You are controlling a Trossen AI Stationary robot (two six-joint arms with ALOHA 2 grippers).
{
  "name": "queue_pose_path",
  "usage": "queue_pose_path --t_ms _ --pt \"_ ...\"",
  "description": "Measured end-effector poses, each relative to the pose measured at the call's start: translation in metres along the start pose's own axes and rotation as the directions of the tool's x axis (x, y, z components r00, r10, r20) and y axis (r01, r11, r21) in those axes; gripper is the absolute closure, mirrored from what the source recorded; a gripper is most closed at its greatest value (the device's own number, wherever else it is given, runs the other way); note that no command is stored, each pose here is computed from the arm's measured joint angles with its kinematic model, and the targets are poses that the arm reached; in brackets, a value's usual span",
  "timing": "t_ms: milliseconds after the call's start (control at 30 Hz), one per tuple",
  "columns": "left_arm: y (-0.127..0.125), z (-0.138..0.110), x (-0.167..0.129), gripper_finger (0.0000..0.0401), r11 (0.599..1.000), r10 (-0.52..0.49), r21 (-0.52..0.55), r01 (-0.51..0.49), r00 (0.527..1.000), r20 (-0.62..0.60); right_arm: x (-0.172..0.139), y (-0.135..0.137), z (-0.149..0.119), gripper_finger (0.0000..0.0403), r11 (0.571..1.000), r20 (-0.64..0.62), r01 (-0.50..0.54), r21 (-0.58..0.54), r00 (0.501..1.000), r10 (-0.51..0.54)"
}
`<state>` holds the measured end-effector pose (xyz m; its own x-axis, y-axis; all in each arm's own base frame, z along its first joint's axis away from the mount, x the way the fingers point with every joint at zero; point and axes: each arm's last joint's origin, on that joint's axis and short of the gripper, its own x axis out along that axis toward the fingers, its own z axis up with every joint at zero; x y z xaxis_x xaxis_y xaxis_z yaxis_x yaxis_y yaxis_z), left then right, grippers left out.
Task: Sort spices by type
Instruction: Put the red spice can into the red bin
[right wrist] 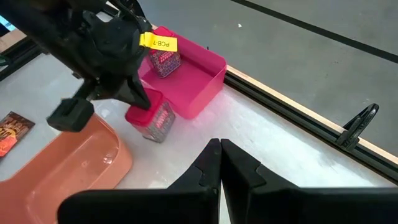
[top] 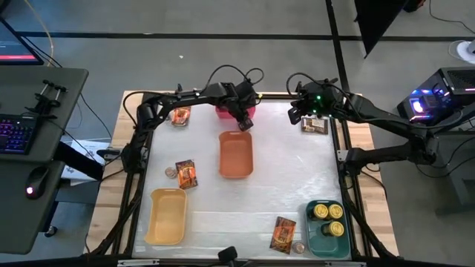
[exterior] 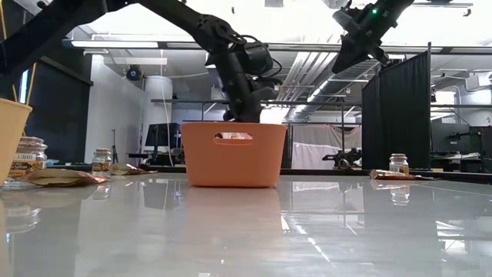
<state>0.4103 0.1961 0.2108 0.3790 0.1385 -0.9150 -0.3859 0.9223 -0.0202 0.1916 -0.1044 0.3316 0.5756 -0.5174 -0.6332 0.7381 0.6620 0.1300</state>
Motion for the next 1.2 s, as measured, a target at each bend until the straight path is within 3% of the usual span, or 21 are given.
queue_pose_path --t_ms 333,600,867,1200 --pt "0.000 -0.018 -0.018 0.0401 0.997 -0.005 0.073 0.017 0.986 -0.168 0.000 -0.001 0.000 0.0403 0.999 0.011 0.033 -0.006 0.999 -0.033" --pt "0.002 -0.036 -0.026 0.0401 0.995 0.007 0.097 0.028 0.939 -0.344 0.000 -0.002 0.001 0.0403 0.999 0.012 0.039 -0.026 0.999 -0.038" --pt "0.014 -0.044 -0.037 0.0401 0.995 0.065 0.092 -0.031 0.915 -0.398 0.000 -0.002 0.001 0.0403 0.999 0.013 0.039 -0.026 0.999 -0.038" --pt "0.022 -0.063 -0.074 0.0401 0.994 0.106 0.043 -0.097 0.899 -0.425 0.000 -0.002 0.001 0.0403 0.998 0.019 0.053 -0.044 0.998 -0.052"
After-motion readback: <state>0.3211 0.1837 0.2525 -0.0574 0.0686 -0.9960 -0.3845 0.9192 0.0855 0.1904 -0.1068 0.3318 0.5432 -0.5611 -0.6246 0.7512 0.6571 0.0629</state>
